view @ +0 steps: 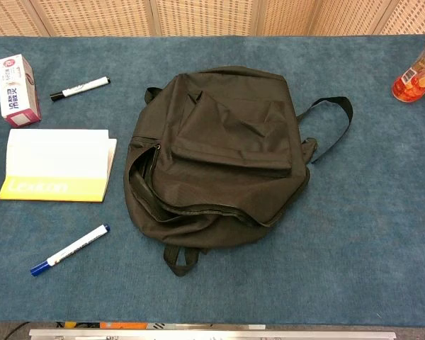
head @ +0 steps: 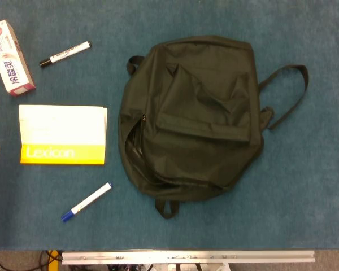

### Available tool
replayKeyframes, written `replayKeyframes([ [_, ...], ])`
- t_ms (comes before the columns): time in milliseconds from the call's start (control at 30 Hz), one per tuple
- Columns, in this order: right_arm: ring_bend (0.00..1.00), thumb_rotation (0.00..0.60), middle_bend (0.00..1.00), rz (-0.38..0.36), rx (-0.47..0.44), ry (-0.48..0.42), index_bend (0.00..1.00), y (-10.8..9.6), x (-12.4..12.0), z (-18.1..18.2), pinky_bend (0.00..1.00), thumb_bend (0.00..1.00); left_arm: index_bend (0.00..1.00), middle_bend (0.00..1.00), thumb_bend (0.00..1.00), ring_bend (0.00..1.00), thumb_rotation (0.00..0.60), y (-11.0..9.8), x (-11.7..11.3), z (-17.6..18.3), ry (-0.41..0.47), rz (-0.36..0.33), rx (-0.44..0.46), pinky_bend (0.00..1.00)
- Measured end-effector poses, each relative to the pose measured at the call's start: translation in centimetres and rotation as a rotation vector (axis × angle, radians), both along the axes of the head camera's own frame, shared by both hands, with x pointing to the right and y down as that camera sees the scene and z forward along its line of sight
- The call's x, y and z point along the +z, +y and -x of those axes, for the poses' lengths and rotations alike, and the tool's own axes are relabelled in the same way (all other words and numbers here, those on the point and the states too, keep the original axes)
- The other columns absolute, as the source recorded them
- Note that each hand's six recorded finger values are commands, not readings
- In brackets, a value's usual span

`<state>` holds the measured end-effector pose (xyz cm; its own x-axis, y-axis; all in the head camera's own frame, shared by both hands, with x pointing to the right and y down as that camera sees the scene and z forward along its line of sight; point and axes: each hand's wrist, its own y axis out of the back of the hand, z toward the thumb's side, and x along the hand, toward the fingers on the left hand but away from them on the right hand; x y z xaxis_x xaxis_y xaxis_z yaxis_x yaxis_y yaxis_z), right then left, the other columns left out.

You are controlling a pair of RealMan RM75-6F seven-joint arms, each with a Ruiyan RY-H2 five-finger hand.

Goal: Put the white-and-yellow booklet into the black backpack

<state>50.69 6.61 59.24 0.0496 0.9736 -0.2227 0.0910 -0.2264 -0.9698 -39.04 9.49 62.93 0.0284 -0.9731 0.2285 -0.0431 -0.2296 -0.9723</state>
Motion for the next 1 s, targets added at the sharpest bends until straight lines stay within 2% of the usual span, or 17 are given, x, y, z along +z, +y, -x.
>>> replayKeyframes([
  [267, 0.19, 0.6, 0.32, -0.011, -0.004, -0.001, 0.21, -0.4, -0.2, 0.0, 0.19, 0.17, 0.17, 0.11, 0.22, 0.13, 0.6, 0.0, 0.2, 0.0, 0.0, 0.009, 0.002, 0.03],
  [600, 0.19, 0.6, 0.32, -0.047, -0.002, -0.019, 0.21, -2.4, -1.4, -0.2, 0.19, 0.17, 0.17, 0.11, 0.22, 0.13, 0.6, 0.0, 0.5, -0.4, 0.001, 0.029, 0.038, 0.03],
  [700, 0.19, 0.6, 0.32, -0.054, -0.005, -0.02, 0.21, -3.0, -1.5, -0.1, 0.19, 0.17, 0.17, 0.11, 0.22, 0.13, 0.6, 0.2, 0.9, -0.6, -0.002, 0.05, 0.053, 0.03],
  [1000, 0.19, 0.6, 0.32, -0.043, -0.021, -0.017, 0.21, -3.7, -1.1, 0.5, 0.19, 0.17, 0.17, 0.11, 0.22, 0.13, 0.6, 1.1, 3.1, -1.1, -0.03, 0.174, 0.104, 0.03],
])
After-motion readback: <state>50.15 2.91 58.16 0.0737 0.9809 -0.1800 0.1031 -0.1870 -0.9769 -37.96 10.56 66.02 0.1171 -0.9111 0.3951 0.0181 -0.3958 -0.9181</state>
